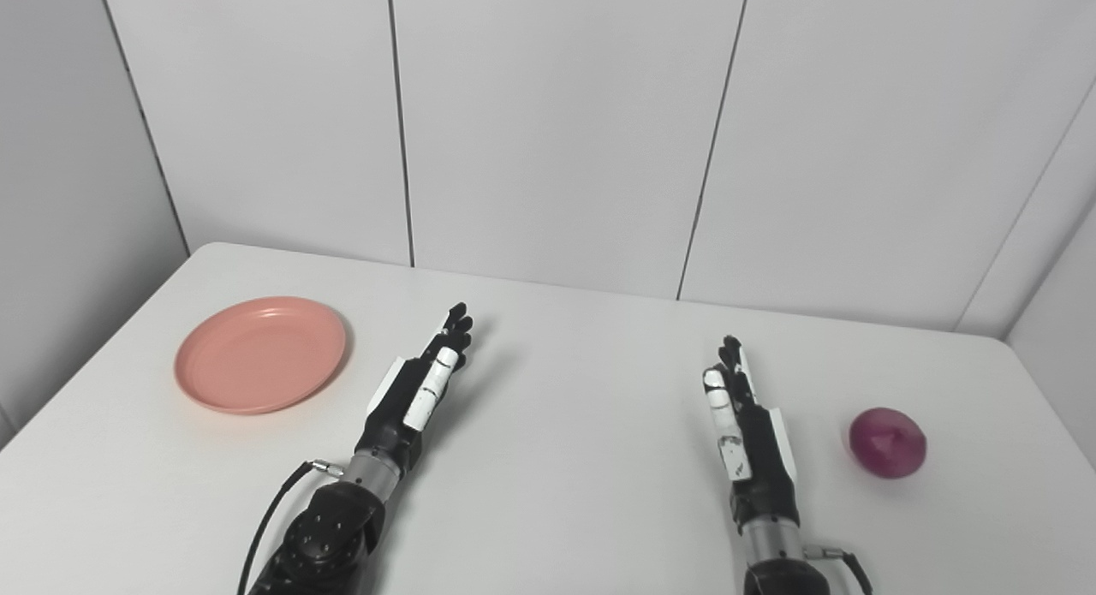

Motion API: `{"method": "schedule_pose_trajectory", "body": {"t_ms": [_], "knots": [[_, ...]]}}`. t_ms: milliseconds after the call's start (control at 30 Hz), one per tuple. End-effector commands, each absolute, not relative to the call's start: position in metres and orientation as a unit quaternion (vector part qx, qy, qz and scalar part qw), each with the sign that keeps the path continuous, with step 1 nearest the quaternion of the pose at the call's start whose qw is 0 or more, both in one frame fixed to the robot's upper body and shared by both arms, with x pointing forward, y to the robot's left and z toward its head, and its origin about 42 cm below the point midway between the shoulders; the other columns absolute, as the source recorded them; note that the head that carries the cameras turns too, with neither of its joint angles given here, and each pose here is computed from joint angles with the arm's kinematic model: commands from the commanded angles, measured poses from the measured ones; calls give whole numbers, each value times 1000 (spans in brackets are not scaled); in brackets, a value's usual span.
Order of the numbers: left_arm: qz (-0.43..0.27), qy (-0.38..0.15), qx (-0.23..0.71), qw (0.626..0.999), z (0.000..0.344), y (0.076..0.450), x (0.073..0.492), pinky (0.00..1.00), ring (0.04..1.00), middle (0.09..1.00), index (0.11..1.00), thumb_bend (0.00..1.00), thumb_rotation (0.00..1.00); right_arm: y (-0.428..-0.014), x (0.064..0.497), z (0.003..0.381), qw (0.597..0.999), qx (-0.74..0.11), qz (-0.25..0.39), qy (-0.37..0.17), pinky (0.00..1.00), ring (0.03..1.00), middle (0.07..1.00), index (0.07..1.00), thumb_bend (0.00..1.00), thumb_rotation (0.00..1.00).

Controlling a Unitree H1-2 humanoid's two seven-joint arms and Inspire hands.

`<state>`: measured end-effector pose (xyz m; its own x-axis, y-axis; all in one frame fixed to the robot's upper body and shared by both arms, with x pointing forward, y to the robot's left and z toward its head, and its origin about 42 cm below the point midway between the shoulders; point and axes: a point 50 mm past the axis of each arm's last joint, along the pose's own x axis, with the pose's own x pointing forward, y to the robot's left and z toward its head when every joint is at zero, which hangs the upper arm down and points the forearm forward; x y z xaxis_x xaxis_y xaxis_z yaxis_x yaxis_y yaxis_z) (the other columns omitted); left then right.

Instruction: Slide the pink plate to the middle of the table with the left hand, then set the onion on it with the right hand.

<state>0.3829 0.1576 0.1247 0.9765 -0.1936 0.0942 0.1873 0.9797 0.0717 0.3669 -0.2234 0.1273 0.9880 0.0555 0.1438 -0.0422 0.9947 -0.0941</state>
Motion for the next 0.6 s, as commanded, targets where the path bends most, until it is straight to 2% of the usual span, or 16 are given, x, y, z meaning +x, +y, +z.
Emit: {"method": "schedule_pose_trajectory", "body": {"t_ms": [0, 367, 567], "knots": [[-105, -97, 24, 989, 157, 157, 399, 999, 1000, 1000, 999, 694, 1000, -224, 376, 150, 990, -43, 31, -131, 1000, 977, 991, 1000, 473, 1000], [-100, -106, 46, 988, 171, 169, 405, 1000, 1000, 1000, 1000, 694, 1000, -227, 380, 146, 990, -23, 44, -130, 1000, 1000, 1000, 1000, 446, 1000], [-103, -109, 52, 987, 179, 175, 408, 1000, 1000, 1000, 1000, 709, 1000, -228, 383, 143, 990, -22, 46, -131, 1000, 1000, 1000, 1000, 465, 1000]]}}
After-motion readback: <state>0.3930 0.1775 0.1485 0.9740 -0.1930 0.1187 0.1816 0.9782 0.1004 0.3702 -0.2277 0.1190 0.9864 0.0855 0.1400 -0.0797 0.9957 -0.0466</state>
